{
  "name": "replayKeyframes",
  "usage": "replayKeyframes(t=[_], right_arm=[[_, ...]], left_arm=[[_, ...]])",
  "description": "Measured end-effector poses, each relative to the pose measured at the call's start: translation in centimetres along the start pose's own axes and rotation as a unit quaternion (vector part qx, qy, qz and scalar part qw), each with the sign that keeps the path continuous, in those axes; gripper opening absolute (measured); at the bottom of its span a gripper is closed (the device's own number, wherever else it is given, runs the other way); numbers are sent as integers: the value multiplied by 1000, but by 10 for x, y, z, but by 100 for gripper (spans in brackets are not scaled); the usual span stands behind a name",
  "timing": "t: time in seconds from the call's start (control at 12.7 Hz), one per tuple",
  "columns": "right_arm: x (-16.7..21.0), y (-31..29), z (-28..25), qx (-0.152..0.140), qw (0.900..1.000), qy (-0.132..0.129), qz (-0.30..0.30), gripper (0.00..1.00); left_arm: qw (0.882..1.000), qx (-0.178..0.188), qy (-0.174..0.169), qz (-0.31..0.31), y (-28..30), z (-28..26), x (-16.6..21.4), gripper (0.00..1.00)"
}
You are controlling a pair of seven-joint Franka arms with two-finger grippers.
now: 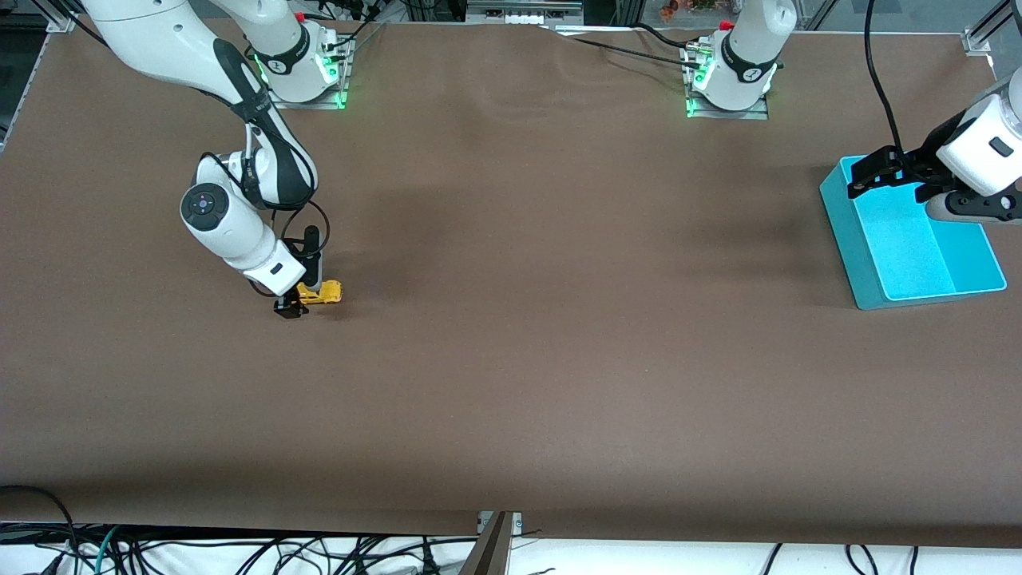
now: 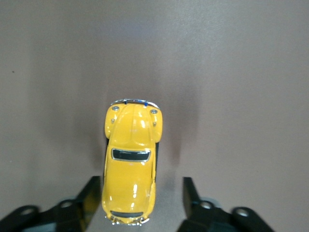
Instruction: Wind and store yellow beetle car
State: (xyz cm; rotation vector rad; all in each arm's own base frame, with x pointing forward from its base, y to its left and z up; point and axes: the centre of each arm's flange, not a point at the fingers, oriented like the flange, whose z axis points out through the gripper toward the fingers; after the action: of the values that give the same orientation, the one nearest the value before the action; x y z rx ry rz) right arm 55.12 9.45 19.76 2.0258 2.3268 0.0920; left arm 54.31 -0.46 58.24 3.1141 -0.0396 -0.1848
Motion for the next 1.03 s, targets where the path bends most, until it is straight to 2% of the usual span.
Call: replayKeyframes(t=[0.16,0.24,0.55,0.87,1.03], right_arm=[[0,-1,-3,8,1000,0,0,45],[0,-1,-5,9,1000,-1,0,42],[0,-5,-3,38,999,-2,11,42],[-4,-7,-3,47,999,-3,22,42],[-21,-8,-2,51,998,-4,37,42]], left_arm=[[1000,0,-2,0,0,2,1,100],[1000,0,-3,-1,-1,3,2,100],[1000,0,-4,-3,-3,4,2,100],[1000,0,0,-2,-2,0,2,100],[1000,1,1,0,0,0,2,100]])
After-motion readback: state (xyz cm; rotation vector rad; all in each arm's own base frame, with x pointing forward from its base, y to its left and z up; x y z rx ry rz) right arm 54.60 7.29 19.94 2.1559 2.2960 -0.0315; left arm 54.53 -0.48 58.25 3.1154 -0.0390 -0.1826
